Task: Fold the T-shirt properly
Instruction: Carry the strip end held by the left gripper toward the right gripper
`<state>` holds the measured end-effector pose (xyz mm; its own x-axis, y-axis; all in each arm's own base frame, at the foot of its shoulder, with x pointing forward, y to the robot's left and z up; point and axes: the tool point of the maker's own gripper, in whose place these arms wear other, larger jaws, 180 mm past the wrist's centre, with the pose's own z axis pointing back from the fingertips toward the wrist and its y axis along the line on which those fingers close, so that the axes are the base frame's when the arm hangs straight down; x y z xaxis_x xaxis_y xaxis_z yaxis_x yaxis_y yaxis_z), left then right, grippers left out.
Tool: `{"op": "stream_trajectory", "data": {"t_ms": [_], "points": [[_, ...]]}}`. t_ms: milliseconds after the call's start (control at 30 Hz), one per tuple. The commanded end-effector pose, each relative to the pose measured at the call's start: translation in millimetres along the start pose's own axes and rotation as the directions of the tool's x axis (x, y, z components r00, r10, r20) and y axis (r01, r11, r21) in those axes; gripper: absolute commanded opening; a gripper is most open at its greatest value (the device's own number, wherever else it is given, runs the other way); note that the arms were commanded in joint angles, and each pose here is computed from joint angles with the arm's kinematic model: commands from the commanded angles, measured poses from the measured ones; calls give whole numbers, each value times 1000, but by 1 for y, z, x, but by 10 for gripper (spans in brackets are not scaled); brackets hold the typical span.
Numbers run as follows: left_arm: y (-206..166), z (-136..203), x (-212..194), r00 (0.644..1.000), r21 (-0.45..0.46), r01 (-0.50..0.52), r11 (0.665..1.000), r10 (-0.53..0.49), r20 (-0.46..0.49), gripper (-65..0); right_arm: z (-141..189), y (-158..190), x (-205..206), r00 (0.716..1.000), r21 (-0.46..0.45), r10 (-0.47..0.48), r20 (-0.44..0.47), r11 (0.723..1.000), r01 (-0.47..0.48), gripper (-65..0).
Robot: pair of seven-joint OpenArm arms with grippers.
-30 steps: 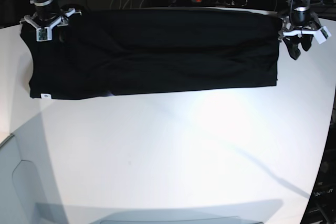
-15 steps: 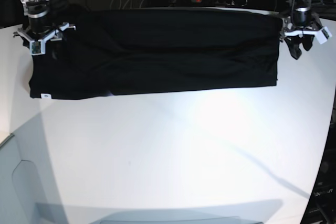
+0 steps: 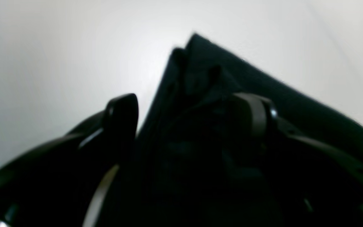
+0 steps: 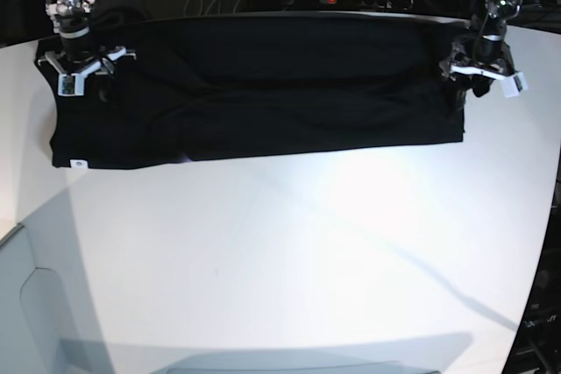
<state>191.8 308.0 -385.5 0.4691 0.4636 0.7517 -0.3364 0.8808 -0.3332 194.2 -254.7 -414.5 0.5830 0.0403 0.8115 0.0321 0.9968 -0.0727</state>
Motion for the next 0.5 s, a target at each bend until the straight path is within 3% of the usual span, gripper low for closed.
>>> {"op": "stream_trajectory", "data": {"t_ms": [0,467], "points": [[1,2,4,1000,-3,6,1000,-6,10,-218,2,-1,-3,1000,6,18,-21,1000,-17,-352],[15,-4,-42,992,13,-57,998,58,-110,-238,0,0,0,1000,8,18,-14,1000,-18,-352]]}}
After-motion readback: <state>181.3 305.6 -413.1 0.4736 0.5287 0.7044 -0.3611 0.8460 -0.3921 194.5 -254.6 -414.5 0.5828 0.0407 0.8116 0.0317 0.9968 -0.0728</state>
